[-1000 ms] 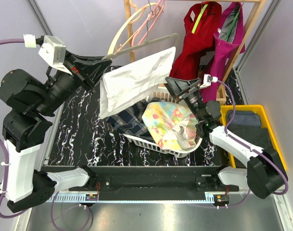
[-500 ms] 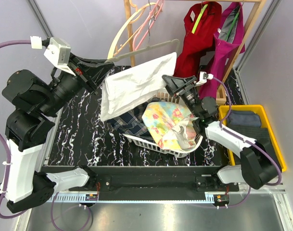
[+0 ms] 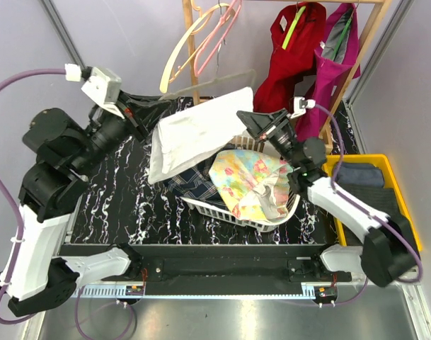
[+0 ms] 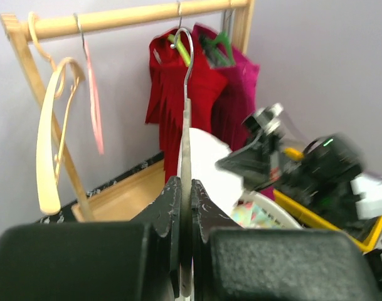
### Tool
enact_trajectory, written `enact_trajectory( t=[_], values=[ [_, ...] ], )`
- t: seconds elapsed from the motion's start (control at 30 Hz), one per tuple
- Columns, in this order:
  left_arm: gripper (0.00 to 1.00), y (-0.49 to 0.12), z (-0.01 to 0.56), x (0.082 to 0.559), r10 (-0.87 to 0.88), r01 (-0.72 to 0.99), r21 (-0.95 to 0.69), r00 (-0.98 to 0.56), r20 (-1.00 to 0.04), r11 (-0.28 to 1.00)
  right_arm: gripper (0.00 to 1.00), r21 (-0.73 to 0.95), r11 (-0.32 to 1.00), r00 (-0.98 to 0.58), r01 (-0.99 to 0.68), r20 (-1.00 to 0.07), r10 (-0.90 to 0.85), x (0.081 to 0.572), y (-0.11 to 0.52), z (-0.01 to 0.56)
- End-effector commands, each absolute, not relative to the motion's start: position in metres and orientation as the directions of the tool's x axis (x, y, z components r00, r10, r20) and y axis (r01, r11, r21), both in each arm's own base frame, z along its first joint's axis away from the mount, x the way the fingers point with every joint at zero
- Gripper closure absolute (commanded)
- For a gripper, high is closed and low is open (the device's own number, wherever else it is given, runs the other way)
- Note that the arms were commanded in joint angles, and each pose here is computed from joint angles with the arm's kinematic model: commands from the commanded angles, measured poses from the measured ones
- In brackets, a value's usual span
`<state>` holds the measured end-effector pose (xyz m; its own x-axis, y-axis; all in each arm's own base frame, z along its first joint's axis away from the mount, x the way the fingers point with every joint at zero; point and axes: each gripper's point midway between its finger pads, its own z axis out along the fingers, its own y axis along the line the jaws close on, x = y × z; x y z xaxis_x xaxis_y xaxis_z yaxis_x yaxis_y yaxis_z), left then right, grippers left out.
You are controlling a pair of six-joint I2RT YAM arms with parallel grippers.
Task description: Remove the skirt from the hanger
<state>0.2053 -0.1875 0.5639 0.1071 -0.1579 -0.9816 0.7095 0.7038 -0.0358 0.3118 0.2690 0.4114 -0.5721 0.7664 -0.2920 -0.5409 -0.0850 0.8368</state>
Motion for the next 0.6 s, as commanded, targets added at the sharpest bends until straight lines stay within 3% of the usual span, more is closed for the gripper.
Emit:
enact_trajectory(
  t=[0.0,0.2,0.4,0.57],
  values=[
    [1.00,-0.181,0.566,0.220,-0.140,0.650,0.032,0.212,-0.967,0.759,1.00,0.632,-0.158,-0.513,-0.758,-0.430,0.743,0.226,0.242,0.544],
    [1.00,-0.190,0.543,0.234,-0.108,0.647,0.038,0.185,-0.977,0.761,1.00,0.427,-0.190,-0.418,-0.884,-0.542,0.729,0.141,0.212,0.676],
    [1.00,-0.190,0.541,0.239,-0.101,0.634,0.046,0.193,-0.976,0.772,1.00,0.353,-0.275,-0.437,-0.894,-0.555,0.708,0.101,0.200,0.723],
    [1.00,-0.185,0.542,0.237,-0.098,0.620,0.057,0.212,-0.972,0.782,1.00,0.314,-0.166,-0.329,-0.935,-0.590,0.738,0.080,0.184,0.732]
  ],
)
